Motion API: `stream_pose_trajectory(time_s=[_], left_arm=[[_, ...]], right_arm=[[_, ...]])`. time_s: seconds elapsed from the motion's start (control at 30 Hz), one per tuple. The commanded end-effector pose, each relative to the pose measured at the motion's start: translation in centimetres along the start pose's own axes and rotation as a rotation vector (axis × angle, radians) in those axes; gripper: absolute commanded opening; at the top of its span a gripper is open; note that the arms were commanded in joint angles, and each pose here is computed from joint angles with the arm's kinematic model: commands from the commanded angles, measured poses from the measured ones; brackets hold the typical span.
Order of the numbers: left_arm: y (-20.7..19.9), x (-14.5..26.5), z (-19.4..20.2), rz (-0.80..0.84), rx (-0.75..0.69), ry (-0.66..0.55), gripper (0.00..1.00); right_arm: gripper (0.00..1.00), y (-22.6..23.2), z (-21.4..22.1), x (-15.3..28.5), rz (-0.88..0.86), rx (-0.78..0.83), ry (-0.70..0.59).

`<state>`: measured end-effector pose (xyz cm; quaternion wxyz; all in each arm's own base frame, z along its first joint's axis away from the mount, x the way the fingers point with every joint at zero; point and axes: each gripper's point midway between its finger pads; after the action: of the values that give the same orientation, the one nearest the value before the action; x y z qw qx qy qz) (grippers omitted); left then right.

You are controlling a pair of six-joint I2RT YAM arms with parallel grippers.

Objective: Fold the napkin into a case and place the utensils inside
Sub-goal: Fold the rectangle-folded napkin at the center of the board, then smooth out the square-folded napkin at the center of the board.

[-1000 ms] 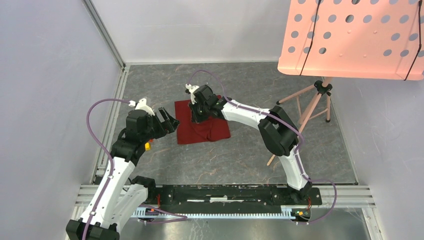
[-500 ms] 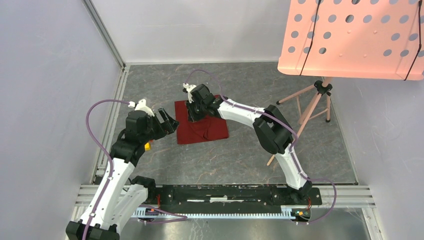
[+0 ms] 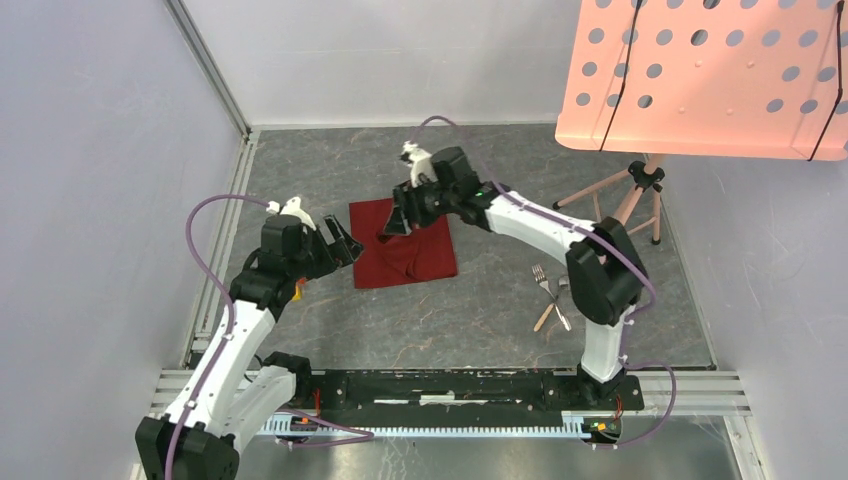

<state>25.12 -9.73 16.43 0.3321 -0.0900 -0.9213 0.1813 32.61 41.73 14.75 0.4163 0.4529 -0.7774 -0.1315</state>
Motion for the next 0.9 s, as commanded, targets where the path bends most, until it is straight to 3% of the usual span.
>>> stream_pose_trajectory(time_s=[0.0,0.23,0.57,0.87], left_arm=[[-1.9,-1.2,-0.1,0.1,0.074,0.018,0.94],[-2.6,-1.0,-0.3,0.137,0.072,0.016,0.94],[-2.2,-0.2,-0.6,0.114,0.034,-0.014,0.94],[-2.2,-0.3,-0.5,0.118,0.032,-0.017,0.94]], right_arm=[[0.72,-3.8,-2.4,2.0,-0.053,-0.09,-0.132],[0.73,-7.7,-4.4,-1.2,-0.081,-0.184,-0.213],[0.71,-11.3,-3.8,-4.5,-0.1,-0.297,-0.214],[0.63,-8.3,-4.2,-7.6,-0.219,-0.355,-0.229]])
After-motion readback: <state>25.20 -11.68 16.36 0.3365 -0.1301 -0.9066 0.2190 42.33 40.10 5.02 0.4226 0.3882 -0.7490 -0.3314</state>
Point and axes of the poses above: each gripper's point midway between its finger pads, its own x axis back along the fingers, its own y axis along the line the jaws close on, z = x × y, and after that the axes turned 9 degrees about -x, right-handed
